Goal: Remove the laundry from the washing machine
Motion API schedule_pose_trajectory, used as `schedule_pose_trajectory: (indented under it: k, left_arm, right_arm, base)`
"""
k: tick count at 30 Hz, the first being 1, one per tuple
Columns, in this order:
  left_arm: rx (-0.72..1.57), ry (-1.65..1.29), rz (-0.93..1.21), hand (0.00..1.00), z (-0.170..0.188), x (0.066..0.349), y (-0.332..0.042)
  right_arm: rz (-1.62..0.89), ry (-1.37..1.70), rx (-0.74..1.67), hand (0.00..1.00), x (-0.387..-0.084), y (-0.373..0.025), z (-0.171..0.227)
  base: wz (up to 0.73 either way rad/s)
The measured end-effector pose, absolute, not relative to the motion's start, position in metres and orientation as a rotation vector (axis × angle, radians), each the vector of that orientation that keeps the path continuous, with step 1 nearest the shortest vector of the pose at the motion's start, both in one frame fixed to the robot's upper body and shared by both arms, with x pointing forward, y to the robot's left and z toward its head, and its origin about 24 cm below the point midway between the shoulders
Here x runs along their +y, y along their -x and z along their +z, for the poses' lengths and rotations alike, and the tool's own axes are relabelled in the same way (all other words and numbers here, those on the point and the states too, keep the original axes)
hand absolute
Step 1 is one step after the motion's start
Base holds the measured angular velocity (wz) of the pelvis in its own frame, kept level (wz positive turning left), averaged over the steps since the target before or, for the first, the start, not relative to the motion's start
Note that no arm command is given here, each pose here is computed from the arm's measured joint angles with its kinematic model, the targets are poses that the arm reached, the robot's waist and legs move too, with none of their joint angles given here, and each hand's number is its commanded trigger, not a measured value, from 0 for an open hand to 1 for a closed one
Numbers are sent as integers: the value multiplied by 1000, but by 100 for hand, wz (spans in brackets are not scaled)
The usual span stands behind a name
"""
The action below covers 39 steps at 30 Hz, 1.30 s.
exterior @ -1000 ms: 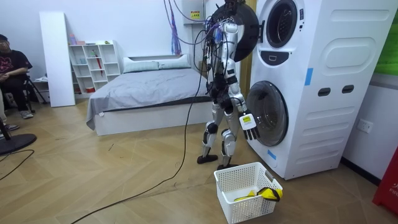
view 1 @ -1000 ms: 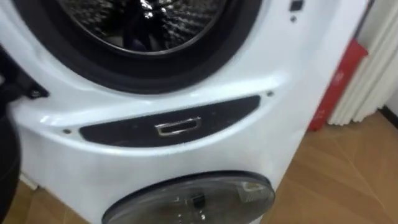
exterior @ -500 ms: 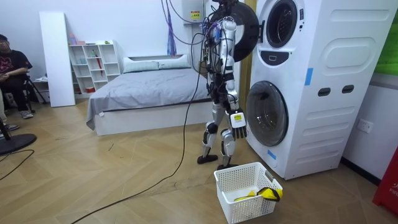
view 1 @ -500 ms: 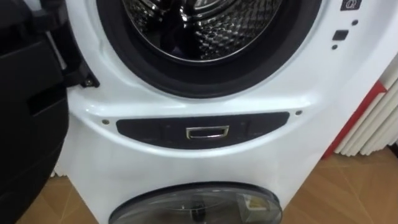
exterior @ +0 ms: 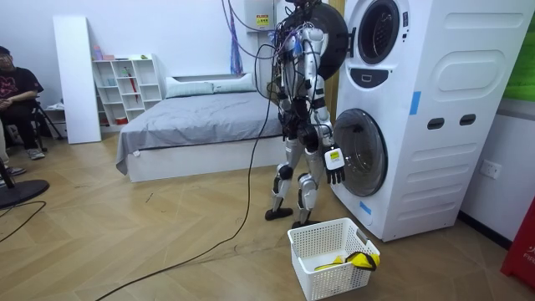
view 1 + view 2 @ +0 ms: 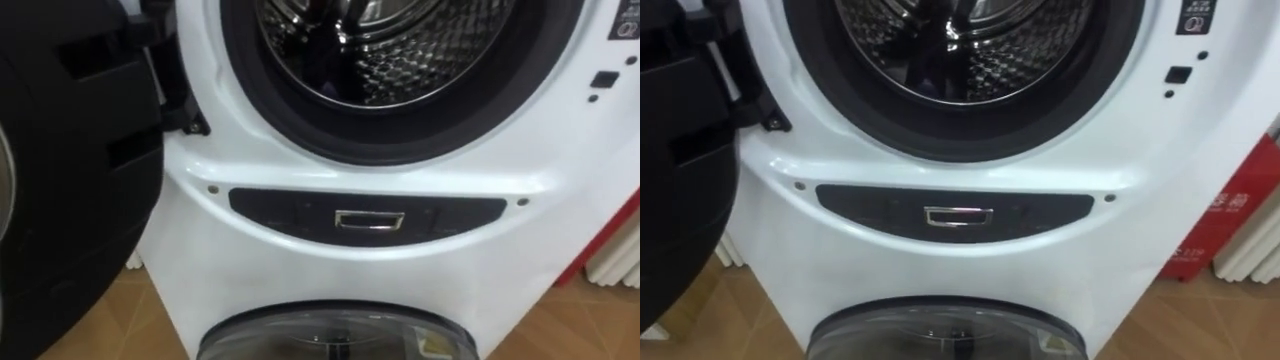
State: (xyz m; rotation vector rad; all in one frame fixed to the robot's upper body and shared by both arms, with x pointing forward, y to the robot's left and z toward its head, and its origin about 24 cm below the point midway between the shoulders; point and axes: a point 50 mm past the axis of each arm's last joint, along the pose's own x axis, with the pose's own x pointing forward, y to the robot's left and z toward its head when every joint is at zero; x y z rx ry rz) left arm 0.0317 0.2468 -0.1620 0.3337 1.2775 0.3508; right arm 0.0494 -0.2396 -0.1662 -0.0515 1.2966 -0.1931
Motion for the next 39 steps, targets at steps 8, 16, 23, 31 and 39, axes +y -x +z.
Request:
schedule_pose_trajectory:
  k: [8, 16, 23, 31, 39]
  left_arm:
    - [1286, -357, 354, 0, -162, 246, -34]
    - [1272, -380, 381, 0, -160, 251, -31]
    - [1170, -302, 303, 0, -159, 233, -64]
    - [1069, -279, 184, 0, -153, 218, -107]
    - [1107, -291, 151, 0, -159, 214, -94]
  right_arm:
    - [-208, 62, 1281, 0, -239, -52, -166]
    - [-157, 51, 1278, 0, -234, -55, -166]
    - [-136, 82, 1210, 0, -236, -70, -162]
    - [-197, 23, 1157, 0, -239, -78, -159]
    - [-206, 42, 1119, 0, -240, -89, -157]
  base:
    - [0]
    - [-11]
    - [-12]
    - [27]
    - [4]
